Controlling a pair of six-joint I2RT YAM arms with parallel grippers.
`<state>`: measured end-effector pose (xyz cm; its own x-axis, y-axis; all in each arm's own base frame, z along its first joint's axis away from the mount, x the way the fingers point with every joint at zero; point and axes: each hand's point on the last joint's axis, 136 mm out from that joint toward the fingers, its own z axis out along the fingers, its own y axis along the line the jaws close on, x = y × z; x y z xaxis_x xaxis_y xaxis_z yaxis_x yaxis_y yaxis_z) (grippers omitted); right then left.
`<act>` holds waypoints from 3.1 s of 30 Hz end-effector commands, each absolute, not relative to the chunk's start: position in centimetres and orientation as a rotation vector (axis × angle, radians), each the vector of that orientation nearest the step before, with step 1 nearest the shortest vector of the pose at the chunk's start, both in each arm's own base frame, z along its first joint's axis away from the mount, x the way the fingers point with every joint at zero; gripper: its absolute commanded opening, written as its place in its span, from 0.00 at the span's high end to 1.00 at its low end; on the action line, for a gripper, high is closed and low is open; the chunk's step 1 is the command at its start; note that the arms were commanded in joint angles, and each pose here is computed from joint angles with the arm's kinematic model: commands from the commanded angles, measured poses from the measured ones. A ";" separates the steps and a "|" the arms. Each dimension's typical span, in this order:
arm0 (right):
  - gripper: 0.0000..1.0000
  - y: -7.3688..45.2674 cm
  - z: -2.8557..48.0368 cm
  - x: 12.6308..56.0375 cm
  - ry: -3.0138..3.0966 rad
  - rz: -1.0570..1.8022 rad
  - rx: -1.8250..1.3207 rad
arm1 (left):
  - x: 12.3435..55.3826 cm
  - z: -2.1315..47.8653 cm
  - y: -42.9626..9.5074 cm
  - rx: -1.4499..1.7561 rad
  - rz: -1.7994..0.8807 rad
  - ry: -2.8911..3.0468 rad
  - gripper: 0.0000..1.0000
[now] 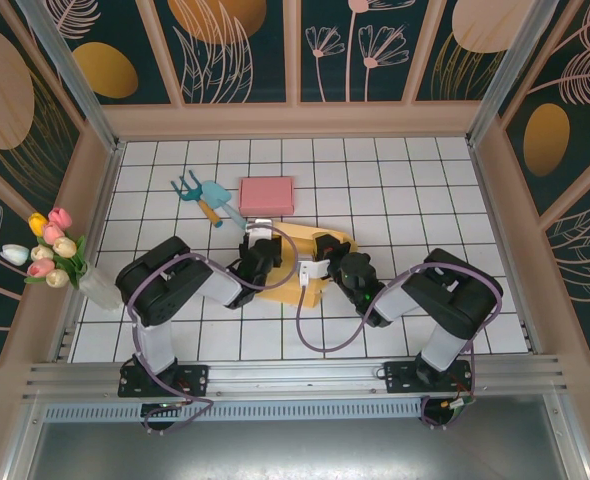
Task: Fold the paper box
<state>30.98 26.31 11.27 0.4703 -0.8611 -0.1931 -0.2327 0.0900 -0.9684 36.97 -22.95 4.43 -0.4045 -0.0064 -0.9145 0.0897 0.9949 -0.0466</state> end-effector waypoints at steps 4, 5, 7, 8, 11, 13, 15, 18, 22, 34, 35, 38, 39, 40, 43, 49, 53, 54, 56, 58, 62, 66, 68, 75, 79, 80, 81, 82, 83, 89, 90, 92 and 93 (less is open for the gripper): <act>1.00 24.6 6.8 30.1 1.150 -0.585 -1.563 | 38.6 3.3 -18.4 -0.099 0.173 2.006 0.67; 1.00 24.5 7.0 30.2 1.153 -0.592 -1.556 | 38.5 3.0 -17.7 -0.128 0.206 2.012 0.72; 1.00 24.3 7.1 30.4 1.160 -0.609 -1.544 | 38.1 2.4 -15.9 -0.193 0.241 2.024 0.78; 1.00 24.2 7.2 30.5 1.166 -0.614 -1.538 | 37.9 2.3 -15.0 -0.225 0.247 2.027 0.79; 1.00 23.8 7.2 30.8 1.185 -0.626 -1.526 | 37.4 2.3 -12.7 -0.311 0.229 2.035 0.82; 1.00 23.7 7.1 31.0 1.195 -0.625 -1.521 | 37.4 2.2 -12.3 -0.315 0.219 2.046 0.82; 1.00 23.7 7.0 30.9 1.200 -0.618 -1.522 | 37.6 2.0 -12.6 -0.296 0.224 2.063 0.82; 1.00 23.8 6.9 30.9 1.209 -0.604 -1.522 | 38.0 1.4 -13.5 -0.266 0.189 2.088 0.84; 1.00 24.1 6.9 30.8 1.214 -0.574 -1.517 | 38.3 1.7 -16.5 -0.159 -0.003 2.106 0.76; 1.00 24.6 6.5 30.8 1.236 -0.536 -1.528 | 37.3 6.5 -19.7 -0.012 -0.259 1.970 0.52; 1.00 24.6 6.5 30.7 1.237 -0.533 -1.528 | 37.2 6.9 -20.2 0.007 -0.271 1.957 0.53; 1.00 24.7 6.4 30.7 1.236 -0.526 -1.532 | 36.9 7.9 -21.4 0.056 -0.274 1.919 0.54; 1.00 24.7 6.5 30.7 1.236 -0.525 -1.531 | 36.8 8.2 -21.7 0.061 -0.272 1.907 0.54; 1.00 24.7 6.5 30.7 1.236 -0.524 -1.531 | 36.8 8.5 -21.9 0.063 -0.264 1.898 0.54; 1.00 24.7 6.3 30.6 1.240 -0.521 -1.538 | 37.2 8.8 -21.8 0.033 -0.225 1.891 0.54; 1.00 24.7 6.3 30.6 1.245 -0.517 -1.540 | 36.9 9.3 -22.0 0.020 -0.234 1.869 0.57; 1.00 24.8 6.1 30.5 1.246 -0.512 -1.547 | 36.0 10.5 -21.9 0.020 -0.280 1.835 0.62; 1.00 24.8 6.1 30.5 1.246 -0.512 -1.548 | 35.8 10.9 -21.7 0.012 -0.287 1.829 0.65; 1.00 24.8 6.0 30.5 1.245 -0.517 -1.551 | 36.1 11.1 -20.6 -0.057 -0.238 1.839 0.71; 1.00 24.7 6.1 30.5 1.241 -0.527 -1.547 | 36.6 10.6 -18.9 -0.156 -0.113 1.866 0.81; 1.00 24.6 6.2 30.5 1.244 -0.530 -1.543 | 36.7 9.6 -17.3 -0.210 -0.004 1.866 0.85; 1.00 24.8 6.2 30.5 1.240 -0.532 -1.546 | 37.2 7.3 -17.1 -0.157 0.123 1.901 0.87; 1.00 25.0 5.9 30.5 1.244 -0.541 -1.558 | 37.5 6.5 -18.1 -0.093 0.095 1.919 0.85; 1.00 25.2 5.3 30.6 1.246 -0.560 -1.574 | 37.1 6.1 -20.2 0.031 -0.022 1.936 0.67; 1.00 25.1 5.3 30.6 1.248 -0.559 -1.573 | 36.1 7.0 -20.8 0.068 -0.125 1.930 0.58; 1.00 25.1 5.3 30.6 1.248 -0.558 -1.572 | 35.8 7.2 -21.0 0.077 -0.149 1.928 0.57; 1.00 25.1 5.2 30.6 1.250 -0.559 -1.573 | 35.6 7.4 -21.2 0.087 -0.175 1.929 0.56; 1.00 25.1 5.3 30.6 1.250 -0.557 -1.570 | 35.4 7.6 -21.4 0.094 -0.193 1.932 0.56; 1.00 25.1 5.3 30.6 1.249 -0.557 -1.570 | 35.3 7.4 -21.4 0.094 -0.197 1.939 0.56; 1.00 25.0 5.4 30.5 1.252 -0.555 -1.567 | 35.5 6.4 -22.2 0.104 -0.216 1.968 0.56; 1.00 25.1 5.4 30.5 1.251 -0.552 -1.566 | 35.8 6.0 -22.3 0.099 -0.204 1.982 0.57; 1.00 25.0 5.5 30.4 1.252 -0.551 -1.565 | 36.2 5.2 -22.2 0.086 -0.168 2.001 0.59; 1.00 25.0 5.4 30.4 1.253 -0.549 -1.566 | 36.5 4.8 -22.1 0.082 -0.144 2.009 0.62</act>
<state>31.65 27.20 11.27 0.4322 -0.8546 -0.2878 -0.3035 0.1627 -0.9388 35.68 -22.73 6.12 -0.3991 -0.0144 -0.9168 0.1743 0.9805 -0.0913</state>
